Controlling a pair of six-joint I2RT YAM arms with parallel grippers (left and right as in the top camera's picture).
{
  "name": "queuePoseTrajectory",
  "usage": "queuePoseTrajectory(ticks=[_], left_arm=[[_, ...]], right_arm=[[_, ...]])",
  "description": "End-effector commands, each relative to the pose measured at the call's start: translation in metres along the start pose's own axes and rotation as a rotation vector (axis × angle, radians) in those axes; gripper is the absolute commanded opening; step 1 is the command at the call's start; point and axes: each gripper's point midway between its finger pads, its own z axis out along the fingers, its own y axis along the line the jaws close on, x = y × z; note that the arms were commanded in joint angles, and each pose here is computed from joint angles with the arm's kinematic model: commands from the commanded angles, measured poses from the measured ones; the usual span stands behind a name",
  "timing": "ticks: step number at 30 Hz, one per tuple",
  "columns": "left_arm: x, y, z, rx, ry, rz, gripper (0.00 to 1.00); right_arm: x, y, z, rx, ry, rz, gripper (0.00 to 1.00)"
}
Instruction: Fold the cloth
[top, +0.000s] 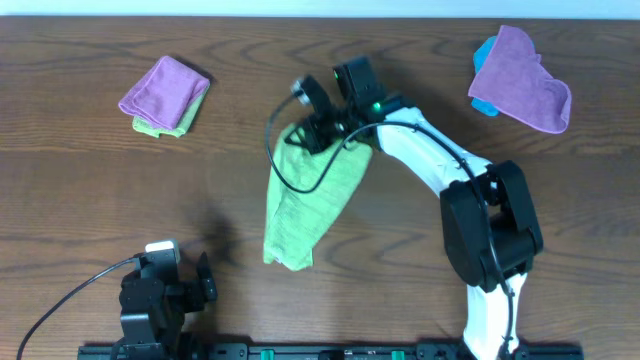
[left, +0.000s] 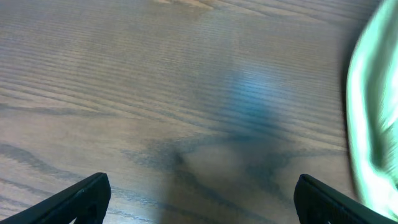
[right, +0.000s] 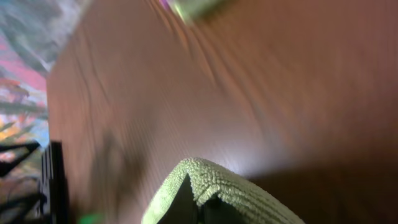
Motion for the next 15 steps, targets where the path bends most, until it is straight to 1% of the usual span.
queuePoseTrajectory(ticks=[1, 5, 15], left_arm=[[0.013, 0.001, 0.006, -0.007, 0.036, -0.003, 0.95], [0.013, 0.001, 0.006, -0.007, 0.036, -0.003, 0.95], [0.013, 0.001, 0.006, -0.007, 0.036, -0.003, 0.95]], right_arm=[[-0.044, 0.032, -0.017, -0.010, -0.094, -0.073, 0.01], [-0.065, 0.038, -0.018, 0.023, -0.152, -0.123, 0.01], [-0.089, 0.043, -0.029, 0.046, -0.209, -0.157, 0.01]])
